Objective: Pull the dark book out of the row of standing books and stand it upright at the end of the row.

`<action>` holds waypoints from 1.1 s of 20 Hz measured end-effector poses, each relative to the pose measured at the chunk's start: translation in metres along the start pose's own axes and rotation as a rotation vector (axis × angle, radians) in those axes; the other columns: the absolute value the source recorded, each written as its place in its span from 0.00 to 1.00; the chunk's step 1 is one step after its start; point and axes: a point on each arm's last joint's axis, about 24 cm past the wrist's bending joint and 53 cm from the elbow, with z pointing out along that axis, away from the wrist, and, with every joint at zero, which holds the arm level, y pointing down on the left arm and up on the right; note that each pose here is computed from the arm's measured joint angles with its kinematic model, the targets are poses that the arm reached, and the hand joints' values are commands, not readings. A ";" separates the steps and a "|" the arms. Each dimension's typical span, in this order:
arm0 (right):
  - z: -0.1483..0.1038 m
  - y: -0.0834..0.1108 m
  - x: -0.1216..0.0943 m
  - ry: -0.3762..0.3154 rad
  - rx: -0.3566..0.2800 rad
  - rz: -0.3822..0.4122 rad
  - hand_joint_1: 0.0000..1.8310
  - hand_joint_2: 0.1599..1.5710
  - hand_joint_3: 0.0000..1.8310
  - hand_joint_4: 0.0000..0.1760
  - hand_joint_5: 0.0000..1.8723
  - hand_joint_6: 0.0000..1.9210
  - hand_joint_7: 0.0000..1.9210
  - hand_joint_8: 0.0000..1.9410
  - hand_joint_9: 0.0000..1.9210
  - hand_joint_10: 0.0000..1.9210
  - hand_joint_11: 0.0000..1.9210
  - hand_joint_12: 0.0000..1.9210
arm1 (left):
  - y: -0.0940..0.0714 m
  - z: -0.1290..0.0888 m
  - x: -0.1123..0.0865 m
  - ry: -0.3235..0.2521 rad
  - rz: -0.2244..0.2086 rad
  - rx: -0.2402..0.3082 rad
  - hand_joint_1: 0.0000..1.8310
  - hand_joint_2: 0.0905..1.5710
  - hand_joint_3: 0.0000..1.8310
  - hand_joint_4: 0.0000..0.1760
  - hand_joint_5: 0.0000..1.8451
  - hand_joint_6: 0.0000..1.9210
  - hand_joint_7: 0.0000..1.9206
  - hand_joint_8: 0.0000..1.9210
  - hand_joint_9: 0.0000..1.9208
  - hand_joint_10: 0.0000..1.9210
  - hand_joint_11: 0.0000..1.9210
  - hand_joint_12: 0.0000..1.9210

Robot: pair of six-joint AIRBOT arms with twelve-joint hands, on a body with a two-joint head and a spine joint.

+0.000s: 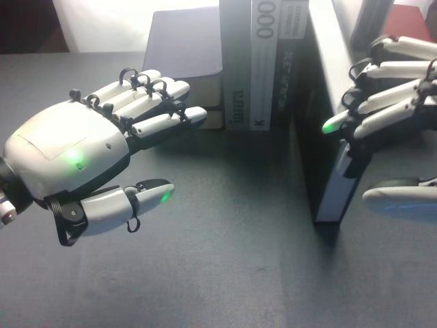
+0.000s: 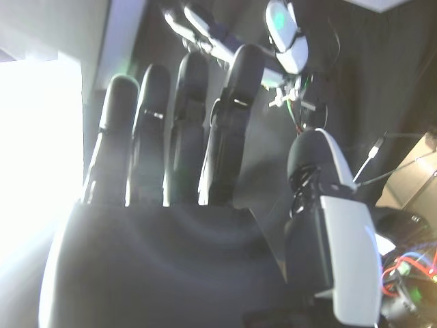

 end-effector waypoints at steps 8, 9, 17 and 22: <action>-0.008 0.015 -0.034 -0.128 -0.073 0.006 0.25 0.85 0.02 0.00 0.12 0.50 0.15 0.48 0.05 0.67 0.01 1.00 | 0.000 -0.001 -0.001 -0.008 -0.005 0.001 0.09 0.90 0.00 0.25 0.11 0.00 0.00 0.00 0.00 0.00 0.00 0.00; -0.009 0.015 -0.041 -0.160 -0.073 -0.003 0.20 0.86 0.03 0.00 0.07 0.48 0.11 0.40 0.01 0.58 0.00 0.96 | 0.000 -0.002 -0.001 -0.011 -0.006 0.002 0.10 0.90 0.00 0.25 0.10 0.00 0.00 0.00 0.00 0.00 0.00 0.00; -0.048 -0.021 -0.096 -0.432 0.030 0.012 0.10 0.86 0.01 0.00 0.00 0.00 0.00 0.00 0.00 0.00 0.00 1.00 | -0.001 -0.006 -0.016 -0.081 -0.027 0.010 0.09 0.84 0.00 0.03 0.00 0.00 0.00 0.00 0.00 0.00 0.00 0.00; -0.082 -0.030 -0.115 -0.571 0.067 0.010 0.10 0.83 0.00 0.00 0.00 0.00 0.00 0.00 0.00 0.00 0.00 1.00 | -0.003 -0.014 -0.035 -0.164 -0.045 0.022 0.04 0.79 0.00 0.61 0.00 0.00 0.00 0.00 0.00 0.00 0.00 0.00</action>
